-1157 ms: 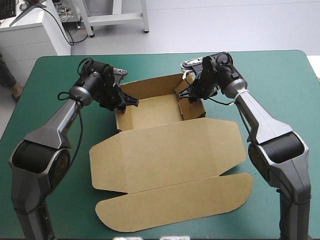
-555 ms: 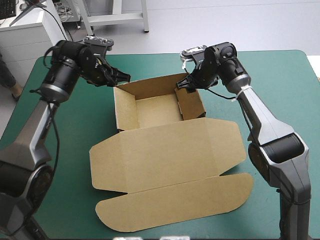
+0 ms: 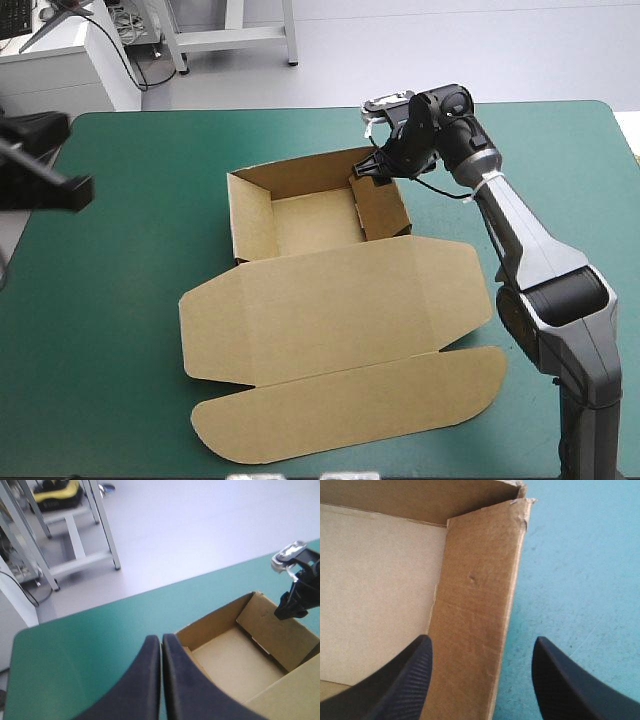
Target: Fold the box
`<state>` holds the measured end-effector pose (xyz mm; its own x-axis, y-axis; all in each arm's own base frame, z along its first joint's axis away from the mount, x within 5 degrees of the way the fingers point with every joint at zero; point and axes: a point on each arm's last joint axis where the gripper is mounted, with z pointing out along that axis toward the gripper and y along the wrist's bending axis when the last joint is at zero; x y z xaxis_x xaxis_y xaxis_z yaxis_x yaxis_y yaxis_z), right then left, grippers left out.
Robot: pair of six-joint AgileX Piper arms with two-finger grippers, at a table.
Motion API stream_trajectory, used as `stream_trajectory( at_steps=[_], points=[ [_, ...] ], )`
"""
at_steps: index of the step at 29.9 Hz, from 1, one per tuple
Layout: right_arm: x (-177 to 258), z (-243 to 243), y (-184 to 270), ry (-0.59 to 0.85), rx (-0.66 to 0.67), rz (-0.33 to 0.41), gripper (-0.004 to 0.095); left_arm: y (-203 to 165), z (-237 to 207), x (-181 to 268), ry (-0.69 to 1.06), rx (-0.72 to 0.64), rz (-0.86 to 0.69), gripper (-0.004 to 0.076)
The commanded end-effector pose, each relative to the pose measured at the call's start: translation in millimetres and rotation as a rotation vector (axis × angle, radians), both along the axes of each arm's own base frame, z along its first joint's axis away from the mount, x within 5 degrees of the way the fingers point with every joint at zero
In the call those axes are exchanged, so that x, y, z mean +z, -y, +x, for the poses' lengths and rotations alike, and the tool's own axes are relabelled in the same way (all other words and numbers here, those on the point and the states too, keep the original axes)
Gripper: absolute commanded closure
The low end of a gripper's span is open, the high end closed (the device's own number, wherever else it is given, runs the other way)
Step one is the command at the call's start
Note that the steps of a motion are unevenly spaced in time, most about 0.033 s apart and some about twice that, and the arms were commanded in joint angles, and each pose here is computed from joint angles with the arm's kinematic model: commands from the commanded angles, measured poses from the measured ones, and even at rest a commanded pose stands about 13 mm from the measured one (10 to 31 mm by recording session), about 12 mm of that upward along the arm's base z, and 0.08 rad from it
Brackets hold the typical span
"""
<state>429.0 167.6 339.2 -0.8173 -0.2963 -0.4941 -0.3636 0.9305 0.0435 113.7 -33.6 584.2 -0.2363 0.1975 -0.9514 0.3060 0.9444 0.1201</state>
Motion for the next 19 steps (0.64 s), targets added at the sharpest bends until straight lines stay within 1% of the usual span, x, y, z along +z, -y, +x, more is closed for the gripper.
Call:
stream_trajectory(
  at_steps=[1,3,7,12,16,19],
  points=[
    [38,-14,7,0.084,-0.004,0.033,0.0358,-21,-53,-6,0.037,0.034,0.018,0.0732],
    [38,-14,7,0.084,-0.004,0.031,0.0358,-31,-73,-25,0.029,0.067,0.038,0.0733],
    [33,-12,10,0.079,-0.011,-0.003,0.0358,-39,-90,-79,-0.010,0.091,0.042,0.0733],
    [18,-11,12,0.042,-0.016,-0.046,0.0362,-42,-104,-146,-0.050,0.093,-0.024,0.0732],
    [8,-8,10,0.017,-0.015,-0.055,0.0411,-42,-108,-200,-0.153,0.113,-0.058,0.0733],
    [-5,-2,6,-0.015,-0.016,-0.043,0.0451,-44,-112,-229,-0.166,0.119,-0.079,0.0732]
  ],
)
